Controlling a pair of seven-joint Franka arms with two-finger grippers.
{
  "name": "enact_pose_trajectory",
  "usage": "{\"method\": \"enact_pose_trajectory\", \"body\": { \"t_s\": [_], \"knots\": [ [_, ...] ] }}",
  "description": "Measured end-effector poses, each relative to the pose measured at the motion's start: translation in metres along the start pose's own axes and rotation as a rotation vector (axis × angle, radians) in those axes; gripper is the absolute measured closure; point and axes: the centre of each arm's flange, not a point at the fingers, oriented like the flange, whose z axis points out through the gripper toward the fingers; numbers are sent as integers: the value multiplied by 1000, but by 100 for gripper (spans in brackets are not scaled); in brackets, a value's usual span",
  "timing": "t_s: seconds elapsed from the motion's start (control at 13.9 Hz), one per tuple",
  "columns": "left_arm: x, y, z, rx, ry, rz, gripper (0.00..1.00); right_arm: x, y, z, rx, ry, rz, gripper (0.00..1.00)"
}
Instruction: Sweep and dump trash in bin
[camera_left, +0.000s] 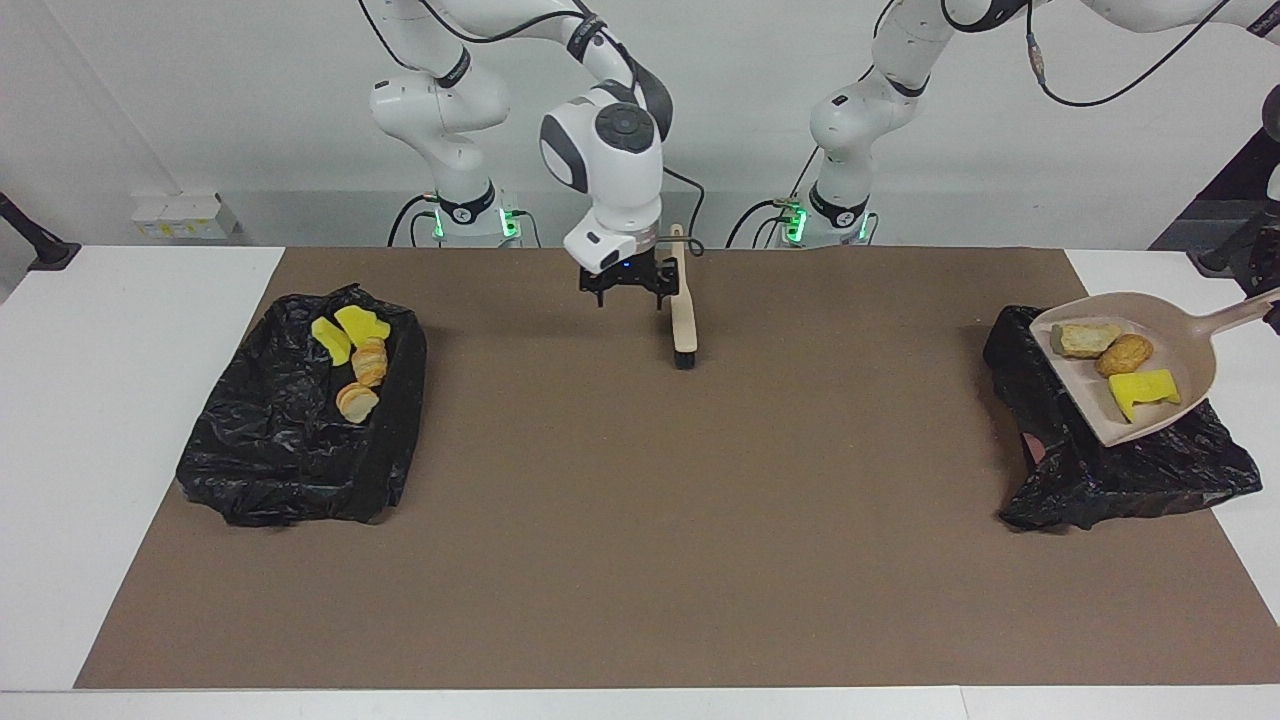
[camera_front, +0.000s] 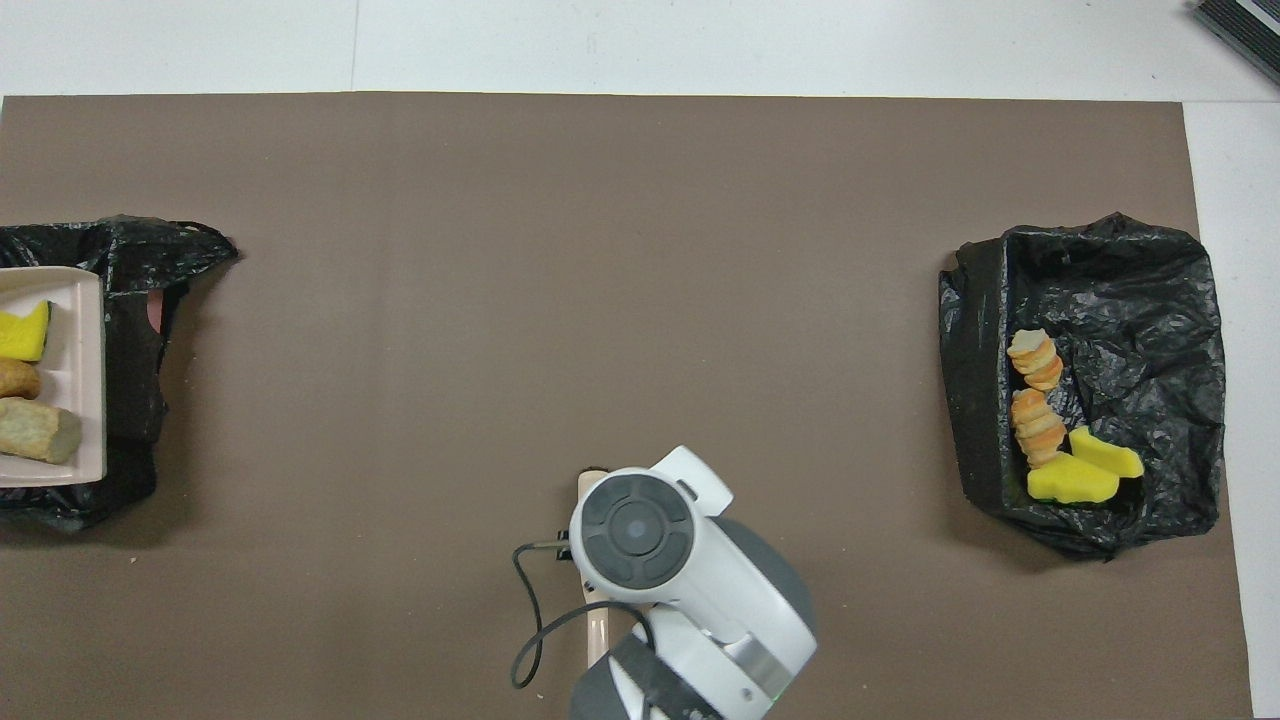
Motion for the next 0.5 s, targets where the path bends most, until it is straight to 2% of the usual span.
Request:
{"method": "enact_pose_trajectory", "body": {
  "t_s": [0.22, 0.5],
  "knots": [
    [9, -12, -11, -26, -146, 93, 67, 56, 86, -34, -30, 53, -26, 0],
    [36, -24, -36, -54, -305, 129, 67, 100, 181, -78, -42, 86, -114, 0]
  ]
}}
